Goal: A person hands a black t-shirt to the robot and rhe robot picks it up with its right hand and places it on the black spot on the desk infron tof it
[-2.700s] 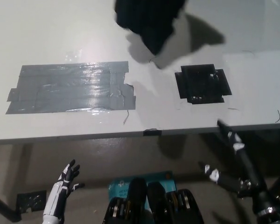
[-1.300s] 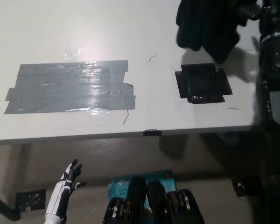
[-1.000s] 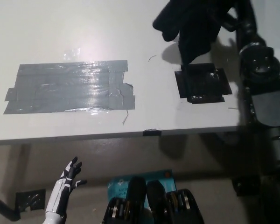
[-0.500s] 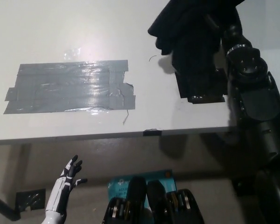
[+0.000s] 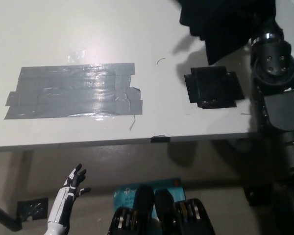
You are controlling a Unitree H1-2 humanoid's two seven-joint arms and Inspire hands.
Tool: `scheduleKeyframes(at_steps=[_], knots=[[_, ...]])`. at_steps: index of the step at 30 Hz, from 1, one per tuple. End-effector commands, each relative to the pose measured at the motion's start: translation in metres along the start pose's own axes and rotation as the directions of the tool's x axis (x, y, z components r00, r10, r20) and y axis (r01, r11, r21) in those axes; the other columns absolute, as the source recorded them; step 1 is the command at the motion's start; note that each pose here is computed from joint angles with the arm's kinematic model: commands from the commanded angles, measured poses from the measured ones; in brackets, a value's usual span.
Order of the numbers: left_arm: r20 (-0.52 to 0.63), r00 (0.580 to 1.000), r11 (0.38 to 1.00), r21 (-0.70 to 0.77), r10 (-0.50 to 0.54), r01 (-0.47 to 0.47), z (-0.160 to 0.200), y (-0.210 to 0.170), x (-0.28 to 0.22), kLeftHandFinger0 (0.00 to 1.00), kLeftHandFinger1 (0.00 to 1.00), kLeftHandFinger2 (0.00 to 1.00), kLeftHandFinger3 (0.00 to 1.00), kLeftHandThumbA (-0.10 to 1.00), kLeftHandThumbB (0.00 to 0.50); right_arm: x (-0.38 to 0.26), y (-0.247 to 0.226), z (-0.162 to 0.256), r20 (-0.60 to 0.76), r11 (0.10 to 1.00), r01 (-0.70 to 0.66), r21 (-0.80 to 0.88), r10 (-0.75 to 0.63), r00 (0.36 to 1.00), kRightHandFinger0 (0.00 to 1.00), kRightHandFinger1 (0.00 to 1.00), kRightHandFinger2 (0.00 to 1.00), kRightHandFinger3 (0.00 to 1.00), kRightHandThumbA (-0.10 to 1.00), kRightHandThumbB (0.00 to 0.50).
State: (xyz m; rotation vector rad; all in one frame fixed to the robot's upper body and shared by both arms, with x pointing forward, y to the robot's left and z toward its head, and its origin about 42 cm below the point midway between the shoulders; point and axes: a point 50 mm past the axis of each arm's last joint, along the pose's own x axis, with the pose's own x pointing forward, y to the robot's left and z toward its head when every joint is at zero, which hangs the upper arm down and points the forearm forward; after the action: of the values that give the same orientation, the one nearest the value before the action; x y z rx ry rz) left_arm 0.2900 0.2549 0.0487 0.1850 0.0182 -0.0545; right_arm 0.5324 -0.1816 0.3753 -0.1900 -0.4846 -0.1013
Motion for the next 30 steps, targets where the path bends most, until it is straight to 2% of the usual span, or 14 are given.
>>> scheduleKeyframes(at_steps=[1,2,3,6,10,13,16,17,20,21,23,24,27,30], knots=[[0.051,0.999,1.0,0.019,-0.012,0.011,0.012,0.006,0.006,0.81,0.98,0.99,1.0,1.0,0.418,0.009,-0.018,0.024,0.1,0.999,0.004,-0.045,0.001,0.995,0.48,0.61,0.7,0.92,-0.1,0.151],[0.051,0.999,1.0,0.026,-0.013,0.012,0.012,0.005,0.006,0.78,0.97,0.98,1.0,1.0,0.42,0.006,-0.02,0.017,0.086,0.998,-0.022,-0.054,0.027,0.996,0.1,0.3,0.73,0.91,-0.1,0.152],[0.048,0.999,0.999,0.03,-0.016,0.015,0.011,0.005,0.003,0.78,0.96,0.97,1.0,1.0,0.422,0.001,-0.02,0.009,0.057,0.996,-0.042,-0.075,0.047,0.997,0.02,0.33,0.84,0.93,-0.1,0.155],[0.049,0.998,0.999,0.036,-0.026,0.024,0.011,0.005,0.003,0.78,0.97,0.97,1.0,1.0,0.421,-0.01,-0.02,-0.018,-0.007,0.978,-0.139,-0.157,0.139,0.99,0.12,0.49,1.0,0.99,-0.1,0.157],[0.051,0.998,0.999,0.044,-0.021,0.018,0.012,0.006,0.004,0.77,0.96,0.97,1.0,1.0,0.433,-0.021,-0.02,-0.051,-0.093,0.929,-0.244,-0.279,0.227,0.97,0.0,0.48,0.95,0.95,-0.1,0.155],[0.051,0.998,0.999,0.044,-0.021,0.019,0.014,0.008,0.003,0.76,0.95,0.97,1.0,1.0,0.421,-0.029,-0.021,-0.077,-0.127,0.847,-0.285,-0.448,0.255,0.959,0.01,0.48,0.91,0.95,-0.1,0.151],[0.061,0.998,0.999,0.047,-0.024,0.021,0.016,0.009,0.005,0.75,0.95,0.97,1.0,1.0,0.415,-0.03,-0.023,-0.09,-0.167,0.805,-0.304,-0.508,0.255,0.953,0.0,0.49,0.92,0.98,-0.1,0.144],[0.061,0.998,0.998,0.051,-0.026,0.023,0.018,0.008,0.008,0.75,0.95,0.96,1.0,1.0,0.432,-0.033,-0.024,-0.105,-0.229,0.751,-0.355,-0.556,0.273,0.934,0.02,0.55,0.99,1.0,-0.1,0.136],[0.068,0.997,0.998,0.06,-0.03,0.026,0.019,0.008,0.012,0.75,0.94,0.96,1.0,1.0,0.427,-0.036,-0.023,-0.115,-0.302,0.663,-0.44,-0.605,0.321,0.898,0.21,0.71,1.0,1.0,-0.1,0.195],[0.068,0.997,0.998,0.059,-0.032,0.028,0.02,0.008,0.013,0.74,0.94,0.96,1.0,1.0,0.424,-0.038,-0.019,-0.121,-0.371,0.605,-0.525,-0.599,0.371,0.851,0.43,0.9,1.0,1.0,-0.1,0.266],[0.068,0.997,0.998,0.061,-0.036,0.031,0.021,0.009,0.013,0.73,0.93,0.95,1.0,1.0,0.415,-0.046,-0.01,-0.127,-0.449,0.527,-0.643,-0.555,0.46,0.766,0.93,1.0,1.0,1.0,-0.06,0.302],[0.074,0.997,0.997,0.065,-0.039,0.034,0.022,0.009,0.016,0.72,0.93,0.95,1.0,1.0,0.41,-0.052,-0.004,-0.129,-0.482,0.464,-0.698,-0.545,0.508,0.714,1.0,1.0,1.0,1.0,-0.02,0.31],[0.077,0.996,0.997,0.067,-0.043,0.037,0.025,0.009,0.019,0.72,0.93,0.95,1.0,1.0,0.406,-0.064,0.012,-0.123,-0.56,0.261,-0.783,-0.565,0.577,0.595,1.0,1.0,1.0,1.0,0.13,0.336],[0.073,0.996,0.997,0.069,-0.047,0.042,0.027,0.009,0.021,0.73,0.94,0.96,1.0,1.0,0.397,-0.073,0.022,-0.092,-0.584,0.11,-0.806,-0.582,0.632,0.508,1.0,1.0,1.0,1.0,0.18,0.314]])
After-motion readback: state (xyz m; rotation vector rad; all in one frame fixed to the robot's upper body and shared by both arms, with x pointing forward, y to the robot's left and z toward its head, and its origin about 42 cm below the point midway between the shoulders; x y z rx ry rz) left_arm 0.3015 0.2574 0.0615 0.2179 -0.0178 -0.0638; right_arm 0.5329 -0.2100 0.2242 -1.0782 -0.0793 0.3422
